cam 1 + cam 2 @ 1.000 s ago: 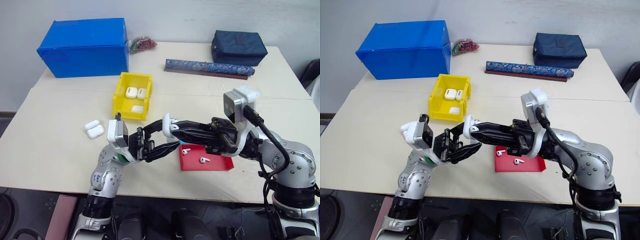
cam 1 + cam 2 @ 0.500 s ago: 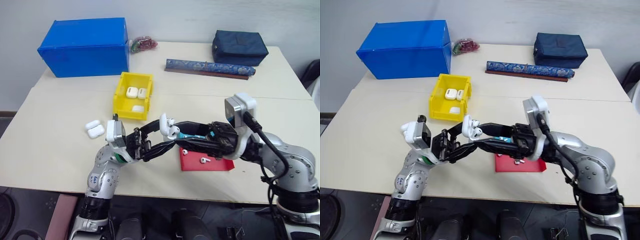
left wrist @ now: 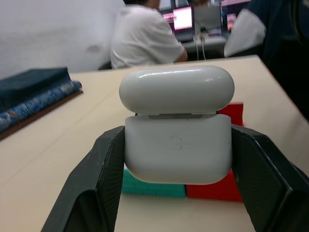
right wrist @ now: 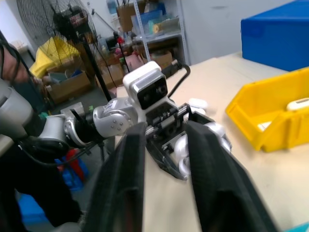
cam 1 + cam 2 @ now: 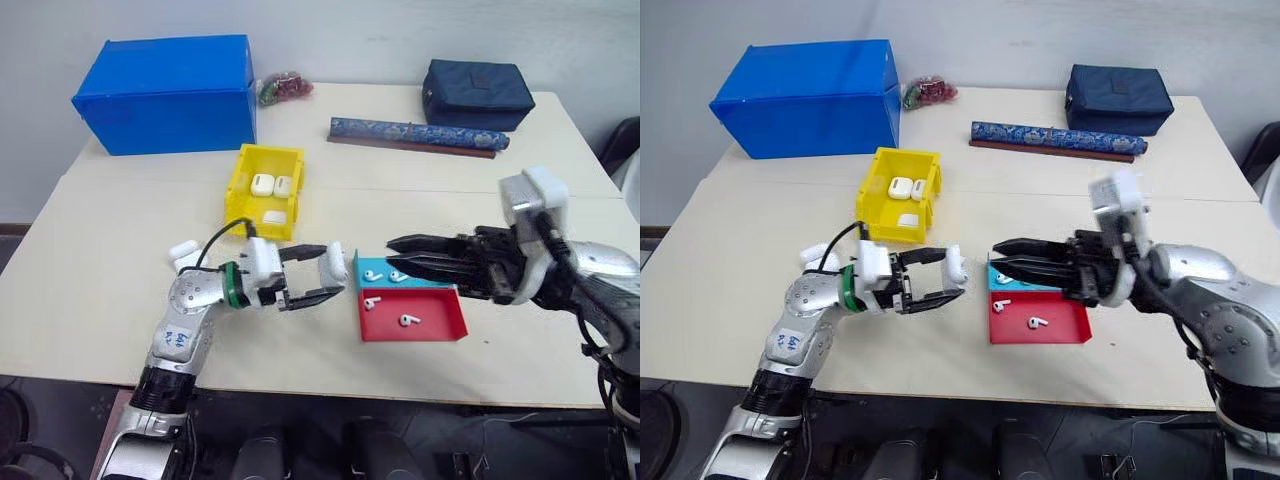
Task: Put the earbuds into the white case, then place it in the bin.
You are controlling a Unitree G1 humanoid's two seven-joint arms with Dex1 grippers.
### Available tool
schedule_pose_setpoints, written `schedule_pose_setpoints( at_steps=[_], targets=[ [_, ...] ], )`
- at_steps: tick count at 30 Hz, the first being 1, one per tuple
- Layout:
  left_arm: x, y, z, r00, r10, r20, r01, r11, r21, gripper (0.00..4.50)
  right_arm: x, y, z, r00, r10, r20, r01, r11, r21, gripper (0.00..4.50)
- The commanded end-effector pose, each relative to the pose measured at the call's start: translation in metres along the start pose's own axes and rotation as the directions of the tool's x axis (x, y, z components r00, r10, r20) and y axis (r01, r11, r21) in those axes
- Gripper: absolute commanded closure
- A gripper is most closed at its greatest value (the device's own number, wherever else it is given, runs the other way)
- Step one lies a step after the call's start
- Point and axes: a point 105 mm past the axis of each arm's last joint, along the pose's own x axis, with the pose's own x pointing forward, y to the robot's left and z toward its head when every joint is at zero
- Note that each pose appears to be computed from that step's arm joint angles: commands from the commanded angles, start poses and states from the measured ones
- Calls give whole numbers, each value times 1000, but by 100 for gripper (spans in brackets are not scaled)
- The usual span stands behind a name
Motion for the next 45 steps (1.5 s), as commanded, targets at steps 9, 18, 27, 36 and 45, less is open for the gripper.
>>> schedule_pose_setpoints(
  at_steps=[9,18,27,36,45],
  targets=[
    [9,-16,10,998,-69,-9,70,997,32,170,41,-17,-40,956,-65,-286,14,984,-179,448],
    [3,-14,17,999,-38,17,37,998,48,170,-2,-35,-64,907,-184,-379,136,979,-151,448],
    [-58,23,8,923,379,-69,-385,903,-189,170,-82,-13,-39,900,-431,72,437,889,-141,333],
    [-103,76,11,706,678,-204,-708,668,-229,170,-97,17,-42,825,-512,240,562,786,-258,32],
    [-59,143,6,677,699,-228,-735,654,-180,170,-91,6,-47,825,-509,243,564,763,-315,4]
  ],
)
